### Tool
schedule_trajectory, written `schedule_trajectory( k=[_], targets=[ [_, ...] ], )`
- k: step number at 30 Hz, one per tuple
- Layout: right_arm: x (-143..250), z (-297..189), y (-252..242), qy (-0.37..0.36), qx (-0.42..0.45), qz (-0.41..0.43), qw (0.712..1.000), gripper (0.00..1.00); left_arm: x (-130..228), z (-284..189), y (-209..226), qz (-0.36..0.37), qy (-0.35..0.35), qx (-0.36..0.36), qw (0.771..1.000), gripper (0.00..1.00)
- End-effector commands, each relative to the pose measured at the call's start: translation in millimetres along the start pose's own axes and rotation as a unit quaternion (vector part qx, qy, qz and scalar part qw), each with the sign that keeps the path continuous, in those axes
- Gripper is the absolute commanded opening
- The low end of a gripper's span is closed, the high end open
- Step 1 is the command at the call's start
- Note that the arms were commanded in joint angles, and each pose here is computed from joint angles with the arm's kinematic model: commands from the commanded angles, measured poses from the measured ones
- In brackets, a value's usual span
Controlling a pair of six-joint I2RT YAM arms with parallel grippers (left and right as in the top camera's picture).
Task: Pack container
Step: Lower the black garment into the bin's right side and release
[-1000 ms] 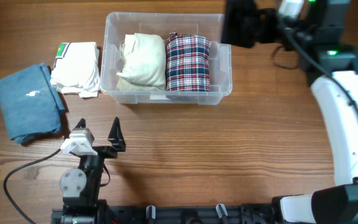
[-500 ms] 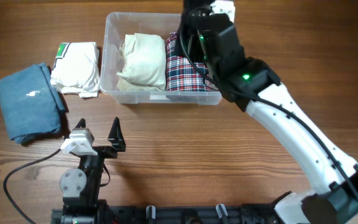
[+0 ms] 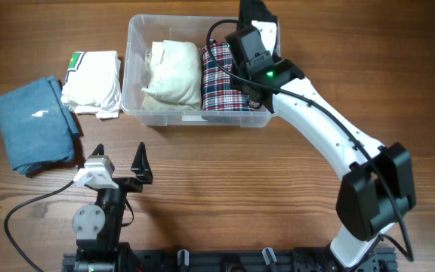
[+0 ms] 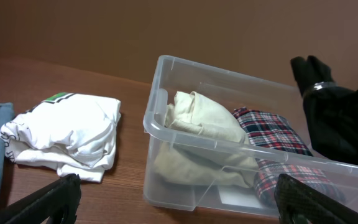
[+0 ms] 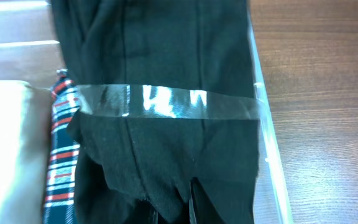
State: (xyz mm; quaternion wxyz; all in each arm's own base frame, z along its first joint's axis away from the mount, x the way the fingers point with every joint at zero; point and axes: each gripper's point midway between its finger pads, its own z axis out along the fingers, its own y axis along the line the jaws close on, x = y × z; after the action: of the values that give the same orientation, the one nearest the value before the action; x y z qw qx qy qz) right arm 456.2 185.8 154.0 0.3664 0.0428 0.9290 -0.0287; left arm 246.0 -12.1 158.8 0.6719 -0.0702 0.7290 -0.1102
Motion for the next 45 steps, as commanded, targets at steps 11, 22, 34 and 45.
schedule_trajectory(
  k=[11,22,34,45],
  targets=[
    [8,19,19,0.017,-0.031,-0.017,0.999,0.04,1,0,3,-0.005,-0.001,-0.007,1.0,1.0],
    [34,18,10,0.071,-0.017,-0.037,0.997,0.04,1,0,3,-0.005,-0.001,-0.007,1.0,1.0],
    [-20,-6,19,0.004,-0.032,-0.047,0.998,0.89,1,0,3,-0.005,-0.001,-0.007,1.0,1.0],
    [-70,-4,45,-0.09,-0.074,-0.059,0.991,0.04,1,0,3,-0.005,-0.001,-0.007,1.0,1.0]
  ],
)
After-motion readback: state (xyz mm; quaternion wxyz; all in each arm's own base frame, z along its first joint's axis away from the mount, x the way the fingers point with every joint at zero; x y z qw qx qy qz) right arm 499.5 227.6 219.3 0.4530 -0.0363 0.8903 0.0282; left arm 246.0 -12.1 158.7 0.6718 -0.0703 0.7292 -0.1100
